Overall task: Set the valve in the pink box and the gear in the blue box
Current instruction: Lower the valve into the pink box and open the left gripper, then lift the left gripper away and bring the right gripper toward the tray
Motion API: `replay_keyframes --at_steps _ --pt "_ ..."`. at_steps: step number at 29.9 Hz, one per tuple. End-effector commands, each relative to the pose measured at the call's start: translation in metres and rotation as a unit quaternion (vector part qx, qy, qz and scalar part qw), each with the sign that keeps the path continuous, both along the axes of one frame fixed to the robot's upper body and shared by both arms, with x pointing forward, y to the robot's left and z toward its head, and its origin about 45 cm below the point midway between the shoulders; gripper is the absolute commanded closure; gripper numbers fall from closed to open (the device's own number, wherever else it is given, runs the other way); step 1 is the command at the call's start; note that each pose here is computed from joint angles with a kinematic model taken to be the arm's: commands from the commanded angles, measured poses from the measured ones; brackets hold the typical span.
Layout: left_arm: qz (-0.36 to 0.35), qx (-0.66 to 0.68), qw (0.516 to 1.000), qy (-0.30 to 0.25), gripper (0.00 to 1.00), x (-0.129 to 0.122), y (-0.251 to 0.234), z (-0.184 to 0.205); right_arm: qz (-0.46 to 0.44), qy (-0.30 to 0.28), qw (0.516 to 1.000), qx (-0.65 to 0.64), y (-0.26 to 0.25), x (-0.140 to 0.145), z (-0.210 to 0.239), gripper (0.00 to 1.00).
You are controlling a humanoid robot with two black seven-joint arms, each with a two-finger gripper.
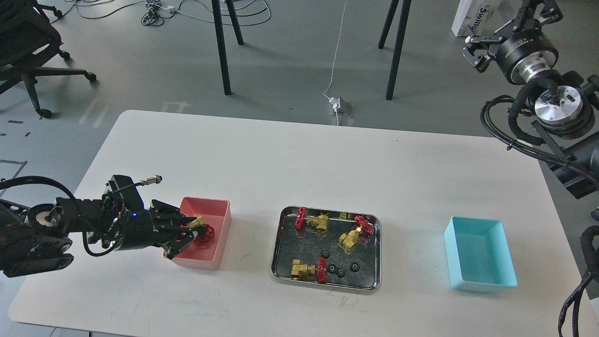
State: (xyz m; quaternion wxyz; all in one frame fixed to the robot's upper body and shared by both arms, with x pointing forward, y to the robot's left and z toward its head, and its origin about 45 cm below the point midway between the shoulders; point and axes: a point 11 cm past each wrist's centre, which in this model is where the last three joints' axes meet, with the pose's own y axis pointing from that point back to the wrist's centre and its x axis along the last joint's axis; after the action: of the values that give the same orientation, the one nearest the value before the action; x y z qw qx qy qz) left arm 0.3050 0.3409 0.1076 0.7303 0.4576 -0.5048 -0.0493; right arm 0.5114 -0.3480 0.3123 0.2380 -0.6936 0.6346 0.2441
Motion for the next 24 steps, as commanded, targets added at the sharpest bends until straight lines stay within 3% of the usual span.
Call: replay_keyframes --at_steps 1,12,18,24 --pt "0.0 0.0 1.0 0.0 0.7 0.0 0.0 0.0 -0.001 0.001 1.0 0.0 -0.001 0.0 -0.001 0.0" --pt "0.004 -0.012 1.0 -0.001 0.47 0.0 -0.005 0.001 -0.003 0.004 1.0 0.0 -0.003 -0.001 -0.003 0.0" --pt "0.036 -0.066 0.996 -0.048 0.35 0.029 -0.021 0.029 -0.001 0.0 1.0 -0.002 -0.002 -0.002 -0.003 0.0" --pt "0.091 -0.081 0.992 -0.032 0.31 0.054 -0.016 0.067 0.004 0.001 1.0 0.0 0.004 -0.001 -0.005 0.0"
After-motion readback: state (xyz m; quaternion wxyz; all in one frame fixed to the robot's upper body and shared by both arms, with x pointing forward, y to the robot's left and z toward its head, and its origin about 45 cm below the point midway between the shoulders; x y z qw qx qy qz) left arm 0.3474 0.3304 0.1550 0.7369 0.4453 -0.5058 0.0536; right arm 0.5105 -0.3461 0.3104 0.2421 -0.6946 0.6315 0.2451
